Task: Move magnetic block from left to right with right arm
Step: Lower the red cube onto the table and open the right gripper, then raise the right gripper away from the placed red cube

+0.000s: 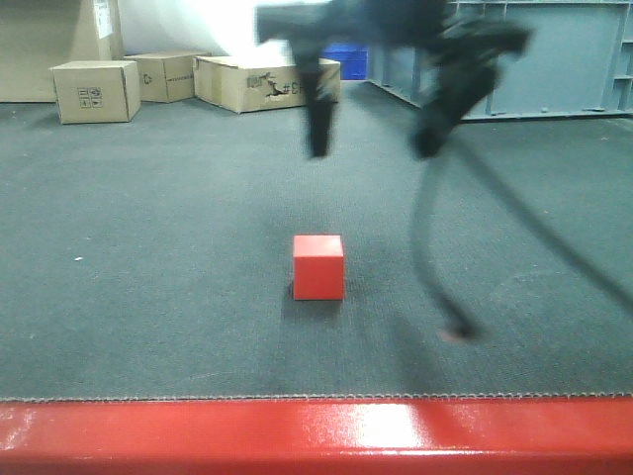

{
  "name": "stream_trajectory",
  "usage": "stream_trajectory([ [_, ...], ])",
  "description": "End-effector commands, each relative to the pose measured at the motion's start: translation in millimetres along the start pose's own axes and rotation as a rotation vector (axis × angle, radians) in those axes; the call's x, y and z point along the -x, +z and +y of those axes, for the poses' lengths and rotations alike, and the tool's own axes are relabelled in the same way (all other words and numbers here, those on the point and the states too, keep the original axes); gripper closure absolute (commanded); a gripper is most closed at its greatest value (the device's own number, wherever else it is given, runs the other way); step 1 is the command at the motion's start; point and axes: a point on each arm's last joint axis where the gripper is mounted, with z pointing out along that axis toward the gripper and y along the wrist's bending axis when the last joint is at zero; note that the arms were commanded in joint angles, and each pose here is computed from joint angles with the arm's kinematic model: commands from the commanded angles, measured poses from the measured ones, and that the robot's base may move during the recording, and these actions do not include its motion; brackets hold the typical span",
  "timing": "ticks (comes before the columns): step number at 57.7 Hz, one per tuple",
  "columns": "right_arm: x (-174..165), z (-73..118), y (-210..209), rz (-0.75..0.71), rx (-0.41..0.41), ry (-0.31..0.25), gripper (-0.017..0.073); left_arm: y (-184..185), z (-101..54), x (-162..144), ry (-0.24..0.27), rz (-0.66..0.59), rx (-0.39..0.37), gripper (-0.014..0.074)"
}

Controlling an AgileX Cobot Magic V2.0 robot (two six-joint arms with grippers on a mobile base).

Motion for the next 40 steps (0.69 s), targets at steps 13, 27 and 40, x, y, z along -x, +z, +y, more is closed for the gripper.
stream_trajectory([
  [13, -27, -76.6, -59, -0.25, 0.024, -0.125, -0.0036, -1, 0.6, 6, -0.004, -0.087, 0.006, 0.072],
  [27, -66, -143.4, -68, -0.328, -0.031, -0.062, 0.0157, -1, 0.6, 6, -0.004, -0.087, 0.006, 0.072],
  [40, -93, -175.9, -77, -0.509, -0.064, 0.039, 0.0536, -1, 0.6, 6, -0.004, -0.087, 0.006, 0.072],
])
